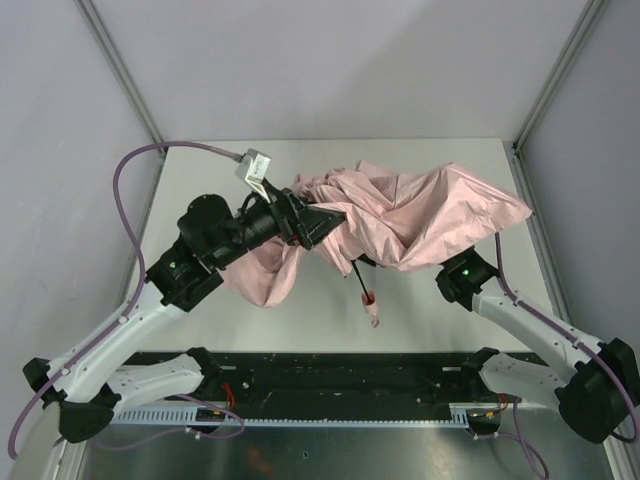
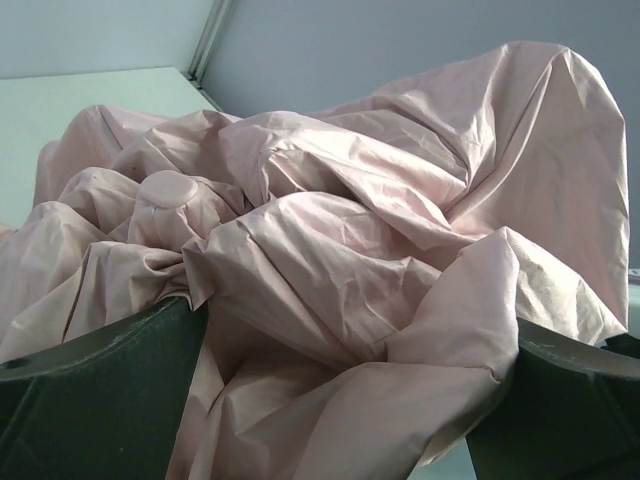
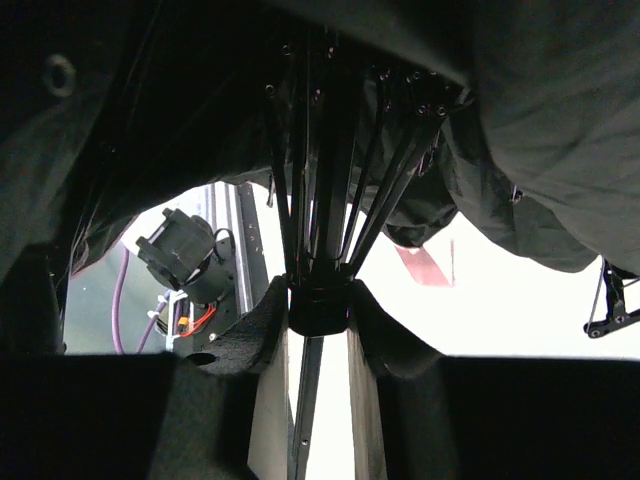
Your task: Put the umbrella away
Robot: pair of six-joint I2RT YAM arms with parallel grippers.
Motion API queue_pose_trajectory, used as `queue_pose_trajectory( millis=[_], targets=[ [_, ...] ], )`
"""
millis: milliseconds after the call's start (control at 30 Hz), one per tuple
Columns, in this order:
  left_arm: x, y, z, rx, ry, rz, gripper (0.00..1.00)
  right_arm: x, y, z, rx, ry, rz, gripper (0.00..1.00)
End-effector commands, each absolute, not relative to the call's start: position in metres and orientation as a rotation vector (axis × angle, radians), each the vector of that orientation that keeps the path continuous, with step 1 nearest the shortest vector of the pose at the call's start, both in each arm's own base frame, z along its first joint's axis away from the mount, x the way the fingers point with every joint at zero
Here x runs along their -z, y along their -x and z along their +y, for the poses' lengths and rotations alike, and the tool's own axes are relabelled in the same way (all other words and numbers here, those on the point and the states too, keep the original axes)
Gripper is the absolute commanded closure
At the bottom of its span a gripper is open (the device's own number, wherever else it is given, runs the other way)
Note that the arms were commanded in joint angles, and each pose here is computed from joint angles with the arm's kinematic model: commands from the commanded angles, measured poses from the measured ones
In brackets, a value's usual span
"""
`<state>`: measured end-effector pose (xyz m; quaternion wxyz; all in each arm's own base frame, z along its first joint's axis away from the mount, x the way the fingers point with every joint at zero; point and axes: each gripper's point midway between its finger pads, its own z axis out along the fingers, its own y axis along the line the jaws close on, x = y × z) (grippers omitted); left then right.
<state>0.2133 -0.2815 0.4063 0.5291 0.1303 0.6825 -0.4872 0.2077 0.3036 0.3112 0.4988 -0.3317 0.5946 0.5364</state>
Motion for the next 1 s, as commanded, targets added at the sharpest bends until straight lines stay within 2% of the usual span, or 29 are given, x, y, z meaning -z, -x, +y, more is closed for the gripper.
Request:
queue_pose_trajectory(
  millis=[0, 100, 233, 667, 967],
  targets=[
    [-0.411, -0.231, -0.271, 1.123, -0.215, 1.619, 0.01, -0.383, -0.153, 0.305, -1.329, 0.981, 1.066, 1.00],
    [-0.401, -0.237, -0.264, 1.148, -0.109, 1.659, 0.01, -0.391, -0.143, 0.308, -1.334, 0.991, 1.017, 1.00],
    [-0.396, -0.227, -0.254, 1.223, -0.021, 1.676, 0.01, -0.398, -0.164, 0.301, -1.202, 0.868, 1.054, 1.00],
    [-0.417, -0.190, -0.222, 1.249, -0.056, 1.545, 0.01, -0.394, -0.173, 0.301, -1.143, 0.864, 1.068, 1.00],
    [-0.417, -0.219, -0.266, 1.240, -0.208, 1.623, 0.00, -0.397, -0.137, 0.307, -1.276, 1.014, 1.004, 1.00]
  ],
)
